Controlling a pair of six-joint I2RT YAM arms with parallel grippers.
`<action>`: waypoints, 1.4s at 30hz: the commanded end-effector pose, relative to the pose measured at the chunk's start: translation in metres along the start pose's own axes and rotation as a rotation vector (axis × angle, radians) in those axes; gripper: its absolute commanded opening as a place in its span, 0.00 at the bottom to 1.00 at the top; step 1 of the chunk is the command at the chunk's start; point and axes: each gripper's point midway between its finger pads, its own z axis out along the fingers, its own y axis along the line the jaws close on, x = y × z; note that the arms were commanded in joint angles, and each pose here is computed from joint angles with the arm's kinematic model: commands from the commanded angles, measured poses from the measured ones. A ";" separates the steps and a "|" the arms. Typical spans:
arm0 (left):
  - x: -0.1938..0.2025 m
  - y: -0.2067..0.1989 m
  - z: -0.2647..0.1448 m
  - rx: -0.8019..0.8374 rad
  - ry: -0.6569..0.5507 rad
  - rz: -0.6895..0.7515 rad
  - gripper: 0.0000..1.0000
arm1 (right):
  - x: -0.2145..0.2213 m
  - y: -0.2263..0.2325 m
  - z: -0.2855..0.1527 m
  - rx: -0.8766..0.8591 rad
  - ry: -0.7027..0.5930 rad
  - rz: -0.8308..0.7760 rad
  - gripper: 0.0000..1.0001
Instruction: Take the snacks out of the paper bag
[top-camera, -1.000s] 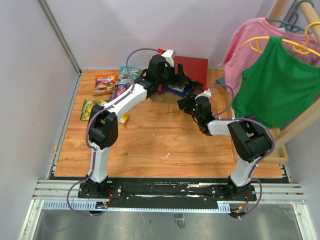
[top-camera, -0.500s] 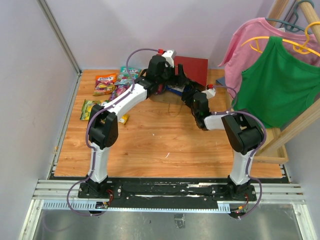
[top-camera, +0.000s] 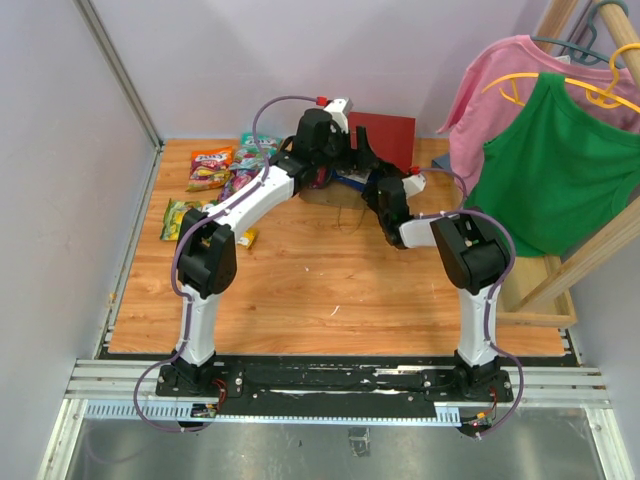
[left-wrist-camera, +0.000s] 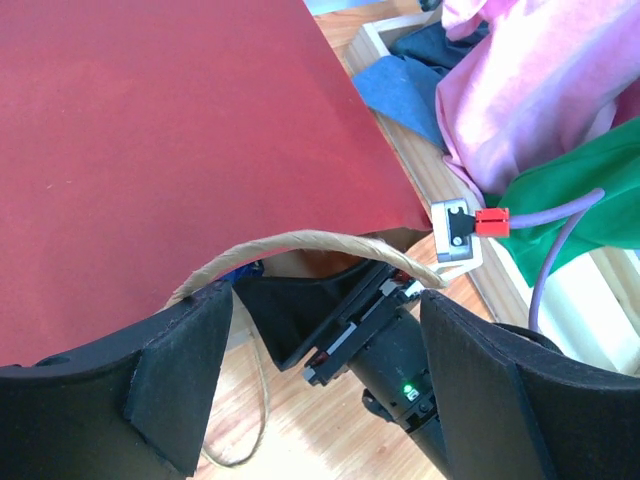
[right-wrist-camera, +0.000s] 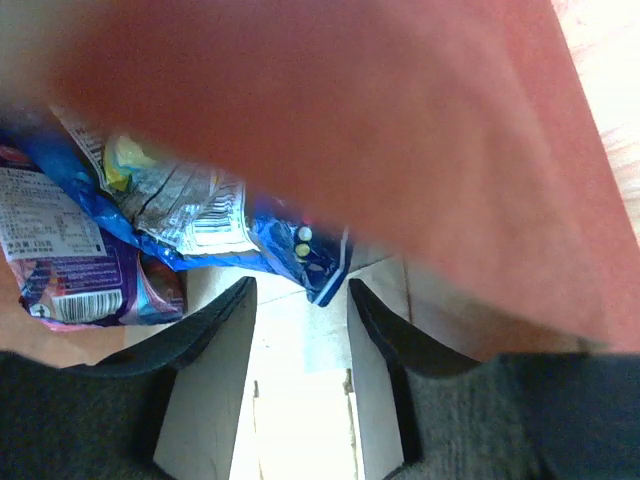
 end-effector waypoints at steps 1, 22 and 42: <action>-0.013 -0.006 0.003 0.030 -0.027 -0.006 0.80 | -0.007 -0.008 0.008 0.083 -0.014 0.024 0.43; -0.020 -0.017 -0.001 0.072 -0.023 -0.020 0.80 | -0.024 -0.024 0.033 0.156 -0.050 0.001 0.27; -0.030 -0.044 -0.035 0.148 -0.021 -0.039 0.80 | -0.081 -0.046 0.008 0.040 -0.003 0.009 0.01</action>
